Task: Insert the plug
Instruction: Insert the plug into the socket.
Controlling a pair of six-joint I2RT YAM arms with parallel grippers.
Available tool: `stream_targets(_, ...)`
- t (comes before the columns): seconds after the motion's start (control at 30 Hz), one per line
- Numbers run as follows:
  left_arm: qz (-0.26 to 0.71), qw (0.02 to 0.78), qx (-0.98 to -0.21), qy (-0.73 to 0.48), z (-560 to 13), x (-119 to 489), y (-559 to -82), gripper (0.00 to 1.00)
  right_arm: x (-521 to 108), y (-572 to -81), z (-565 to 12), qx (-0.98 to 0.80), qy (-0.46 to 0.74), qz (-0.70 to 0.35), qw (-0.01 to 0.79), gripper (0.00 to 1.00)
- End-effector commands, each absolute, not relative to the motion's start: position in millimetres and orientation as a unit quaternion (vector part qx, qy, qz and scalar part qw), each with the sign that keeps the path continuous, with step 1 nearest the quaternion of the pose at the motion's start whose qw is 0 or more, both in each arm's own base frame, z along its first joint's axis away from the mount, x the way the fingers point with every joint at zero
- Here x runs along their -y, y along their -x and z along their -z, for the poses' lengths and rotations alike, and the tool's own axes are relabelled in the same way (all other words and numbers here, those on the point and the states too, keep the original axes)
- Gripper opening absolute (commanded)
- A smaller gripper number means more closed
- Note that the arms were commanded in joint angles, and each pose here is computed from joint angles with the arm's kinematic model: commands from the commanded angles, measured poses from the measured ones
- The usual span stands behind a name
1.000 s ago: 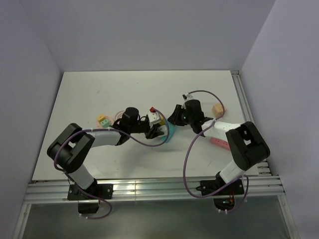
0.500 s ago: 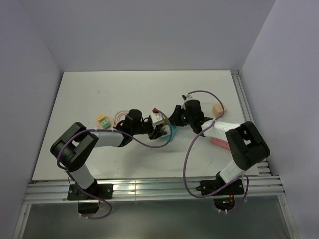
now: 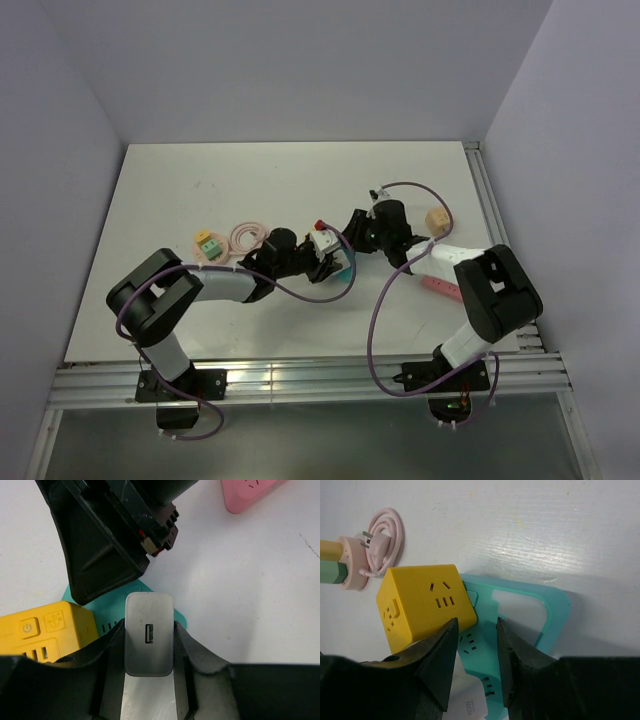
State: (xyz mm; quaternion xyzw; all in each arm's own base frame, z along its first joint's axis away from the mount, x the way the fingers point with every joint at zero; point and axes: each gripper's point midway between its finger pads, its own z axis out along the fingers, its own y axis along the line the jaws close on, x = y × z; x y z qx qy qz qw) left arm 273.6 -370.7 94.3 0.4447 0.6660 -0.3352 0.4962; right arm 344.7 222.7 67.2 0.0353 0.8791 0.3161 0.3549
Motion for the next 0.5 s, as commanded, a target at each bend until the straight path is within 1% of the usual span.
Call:
stream_targets(0.0, 0.325, 0.469, -0.695, -0.437, -81, 368, -267, 0.00, -212, -357, -87, -0.867, -0.053, -0.316, 0.383, 0.46)
stream_targets(0.07, 0.325, 0.469, -0.695, -0.437, -82, 368, -266, 0.01, -206, -361, -100, -0.862, -0.060, -0.311, 0.397, 0.47)
stream_targets(0.1, 0.324, 0.469, -0.694, -0.439, -81, 367, -266, 0.00, -204, -364, -106, -0.859, -0.060, -0.309, 0.404, 0.50)
stream_targets(0.17, 0.323, 0.470, -0.694, -0.440, -82, 367, -267, 0.00, -196, -367, -110, -0.861, -0.067, -0.289, 0.412, 0.51)
stream_targets(0.2, 0.323, 0.469, -0.693, -0.442, -82, 367, -267, 0.00, -195, -372, -117, -0.859, -0.069, -0.285, 0.419, 0.55)
stream_targets(0.27, 0.322, 0.470, -0.693, -0.442, -84, 368, -267, 0.00, -191, -376, -110, -0.869, -0.074, -0.265, 0.411, 0.57)
stream_targets(0.3, 0.323, 0.470, -0.692, -0.443, -85, 368, -267, 0.00, -192, -384, -116, -0.868, -0.072, -0.259, 0.417, 0.58)
stream_targets(0.37, 0.324, 0.469, -0.692, -0.443, -86, 369, -267, 0.00, -193, -389, -98, -0.884, -0.073, -0.244, 0.392, 0.58)
stream_targets(0.4, 0.325, 0.469, -0.690, -0.444, -87, 369, -267, 0.00, -197, -396, -101, -0.884, -0.067, -0.247, 0.392, 0.58)
stream_targets(0.47, 0.327, 0.467, -0.689, -0.447, -87, 371, -266, 0.00, -203, -404, -86, -0.892, -0.067, -0.244, 0.374, 0.58)
